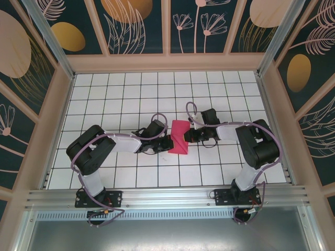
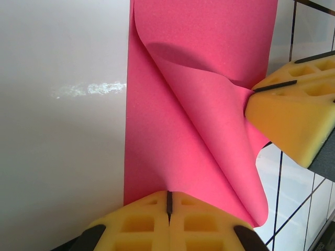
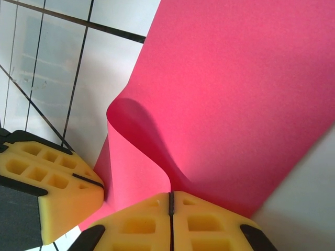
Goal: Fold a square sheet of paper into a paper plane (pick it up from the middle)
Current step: Fold the triangle a second time at the center of the table.
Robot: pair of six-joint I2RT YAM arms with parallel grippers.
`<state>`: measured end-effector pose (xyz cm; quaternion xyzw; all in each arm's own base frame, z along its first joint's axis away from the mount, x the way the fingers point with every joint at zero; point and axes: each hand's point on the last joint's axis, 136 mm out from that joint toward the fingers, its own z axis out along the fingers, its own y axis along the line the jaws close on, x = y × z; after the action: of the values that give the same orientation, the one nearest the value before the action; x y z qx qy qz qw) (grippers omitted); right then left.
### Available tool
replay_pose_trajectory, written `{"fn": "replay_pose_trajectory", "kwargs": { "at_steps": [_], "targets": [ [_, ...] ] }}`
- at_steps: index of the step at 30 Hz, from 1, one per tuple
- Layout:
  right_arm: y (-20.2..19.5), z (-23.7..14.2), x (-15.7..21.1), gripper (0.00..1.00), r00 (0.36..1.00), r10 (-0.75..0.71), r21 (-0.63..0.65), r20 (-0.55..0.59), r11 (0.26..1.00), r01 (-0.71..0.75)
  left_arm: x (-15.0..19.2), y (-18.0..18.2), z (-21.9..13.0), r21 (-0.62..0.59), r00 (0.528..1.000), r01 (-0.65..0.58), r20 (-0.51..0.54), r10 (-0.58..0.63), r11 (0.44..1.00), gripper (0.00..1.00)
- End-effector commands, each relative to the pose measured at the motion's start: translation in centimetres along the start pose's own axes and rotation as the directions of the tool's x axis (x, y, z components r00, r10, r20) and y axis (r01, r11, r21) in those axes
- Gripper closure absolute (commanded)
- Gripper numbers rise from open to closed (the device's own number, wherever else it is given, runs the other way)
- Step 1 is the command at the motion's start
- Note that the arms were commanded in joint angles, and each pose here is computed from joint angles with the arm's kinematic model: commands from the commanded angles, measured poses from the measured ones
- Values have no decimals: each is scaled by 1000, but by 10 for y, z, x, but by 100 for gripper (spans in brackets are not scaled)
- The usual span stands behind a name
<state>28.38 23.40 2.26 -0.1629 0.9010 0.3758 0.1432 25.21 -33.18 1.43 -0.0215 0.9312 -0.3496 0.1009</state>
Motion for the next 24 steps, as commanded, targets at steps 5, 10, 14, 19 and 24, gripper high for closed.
{"fn": "replay_pose_trajectory", "kwargs": {
  "at_steps": [5, 10, 14, 19, 24],
  "targets": [
    [-8, -1, -2, 90, 1000, -4, 30, 12, 1000, 4, 12, 29, 5, -111, 999, 12, -37, -17, 994, 98],
    [-5, 1, -1, 90, 1000, -2, 3, 10, 1000, 2, 12, 26, 6, -100, 999, 14, -42, -18, 995, 98],
    [-8, 3, 5, 90, 1000, 14, 2, 0, 1000, -14, 10, 23, 4, -95, 999, 11, -37, -14, 995, 96],
    [-12, 5, 8, 90, 1000, 25, 17, -5, 1000, -25, 5, 18, 1, -84, 1000, 12, -18, -14, 996, 95],
    [-15, 6, 11, 90, 999, 31, 29, -7, 999, -31, -1, 8, -2, -64, 1000, 6, -1, -6, 998, 92]
  ]
}}
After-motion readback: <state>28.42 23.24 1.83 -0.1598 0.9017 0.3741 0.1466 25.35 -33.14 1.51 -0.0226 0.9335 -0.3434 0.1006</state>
